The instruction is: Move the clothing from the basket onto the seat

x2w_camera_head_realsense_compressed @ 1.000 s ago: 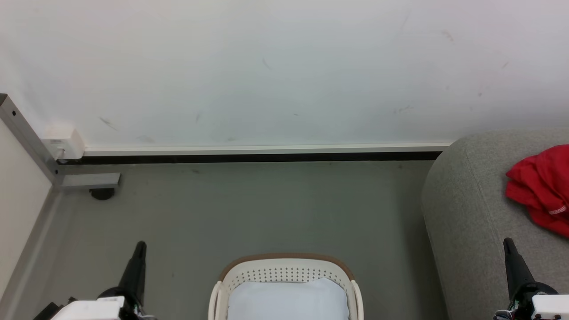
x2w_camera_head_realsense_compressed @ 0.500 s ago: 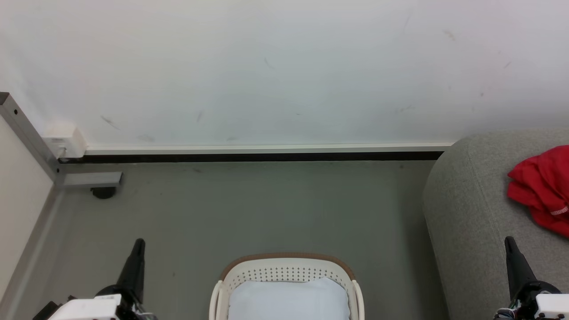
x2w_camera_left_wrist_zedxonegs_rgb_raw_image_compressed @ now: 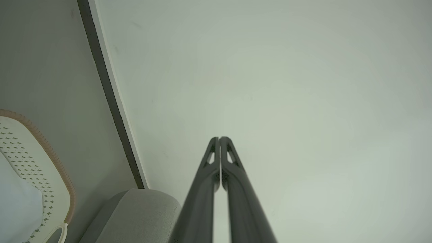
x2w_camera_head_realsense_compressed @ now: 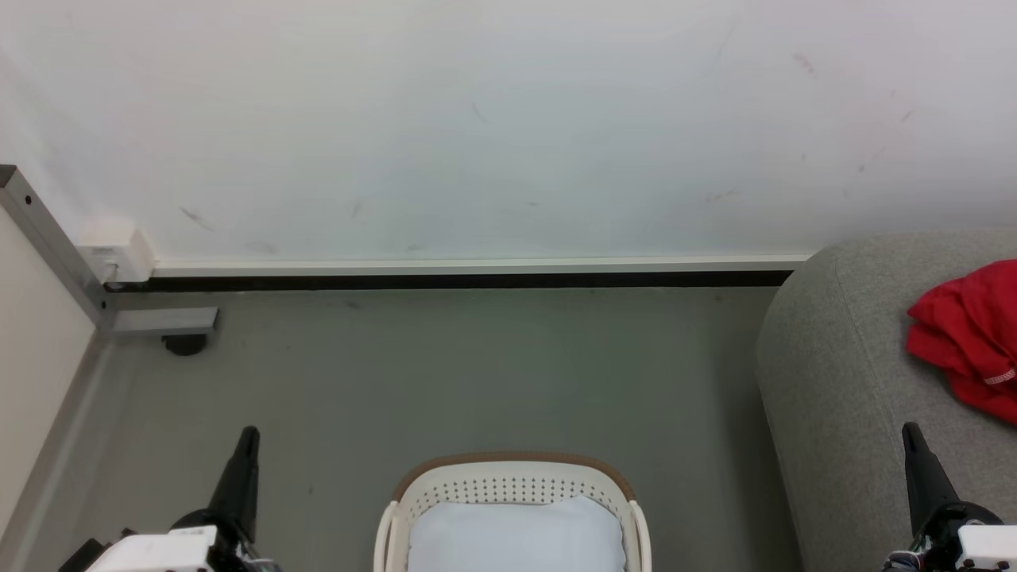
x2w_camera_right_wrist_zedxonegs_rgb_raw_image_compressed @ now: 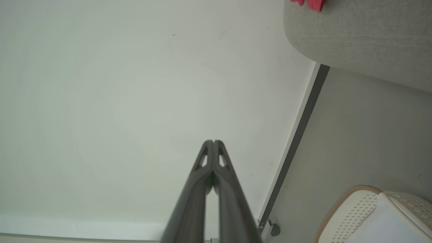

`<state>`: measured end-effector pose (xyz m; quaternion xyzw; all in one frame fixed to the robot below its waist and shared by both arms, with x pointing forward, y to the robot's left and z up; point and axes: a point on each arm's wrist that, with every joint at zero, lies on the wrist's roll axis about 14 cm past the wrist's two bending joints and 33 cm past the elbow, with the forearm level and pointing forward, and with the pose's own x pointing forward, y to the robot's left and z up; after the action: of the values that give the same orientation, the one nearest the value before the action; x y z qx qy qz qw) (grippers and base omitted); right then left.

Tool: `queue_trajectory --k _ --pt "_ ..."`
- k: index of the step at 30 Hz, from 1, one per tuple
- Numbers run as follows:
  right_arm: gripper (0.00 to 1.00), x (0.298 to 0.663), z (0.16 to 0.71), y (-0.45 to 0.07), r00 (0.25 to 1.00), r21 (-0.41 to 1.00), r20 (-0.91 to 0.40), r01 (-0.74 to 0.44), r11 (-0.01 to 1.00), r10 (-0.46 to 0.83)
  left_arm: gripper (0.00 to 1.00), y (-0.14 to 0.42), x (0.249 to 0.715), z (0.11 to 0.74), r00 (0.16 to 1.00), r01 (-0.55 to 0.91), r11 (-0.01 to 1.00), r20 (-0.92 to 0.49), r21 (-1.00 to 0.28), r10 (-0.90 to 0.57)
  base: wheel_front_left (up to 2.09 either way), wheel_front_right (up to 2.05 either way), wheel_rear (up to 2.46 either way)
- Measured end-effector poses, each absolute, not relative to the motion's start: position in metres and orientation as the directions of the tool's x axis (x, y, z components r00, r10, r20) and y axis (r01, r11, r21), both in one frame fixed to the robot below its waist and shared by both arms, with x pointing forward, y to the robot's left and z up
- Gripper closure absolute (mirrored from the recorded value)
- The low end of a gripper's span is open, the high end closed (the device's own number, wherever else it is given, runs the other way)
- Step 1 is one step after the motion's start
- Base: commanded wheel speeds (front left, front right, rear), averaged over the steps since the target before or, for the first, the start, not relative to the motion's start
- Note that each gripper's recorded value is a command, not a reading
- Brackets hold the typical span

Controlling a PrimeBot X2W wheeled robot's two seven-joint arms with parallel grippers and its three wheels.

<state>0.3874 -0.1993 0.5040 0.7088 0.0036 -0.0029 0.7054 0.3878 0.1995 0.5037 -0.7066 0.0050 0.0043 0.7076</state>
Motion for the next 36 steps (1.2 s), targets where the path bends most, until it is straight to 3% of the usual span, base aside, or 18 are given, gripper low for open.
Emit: queue_trajectory --k 36 --pt "1.00 0.3874 0.5040 -0.1994 1.000 1.000 -0.009 0.009 -0.005 0.001 1.00 0.1995 0.3878 0.5038 1.000 -0.013 0.002 -0.013 -1.000 -0.001 0.00 0.00 0.00"
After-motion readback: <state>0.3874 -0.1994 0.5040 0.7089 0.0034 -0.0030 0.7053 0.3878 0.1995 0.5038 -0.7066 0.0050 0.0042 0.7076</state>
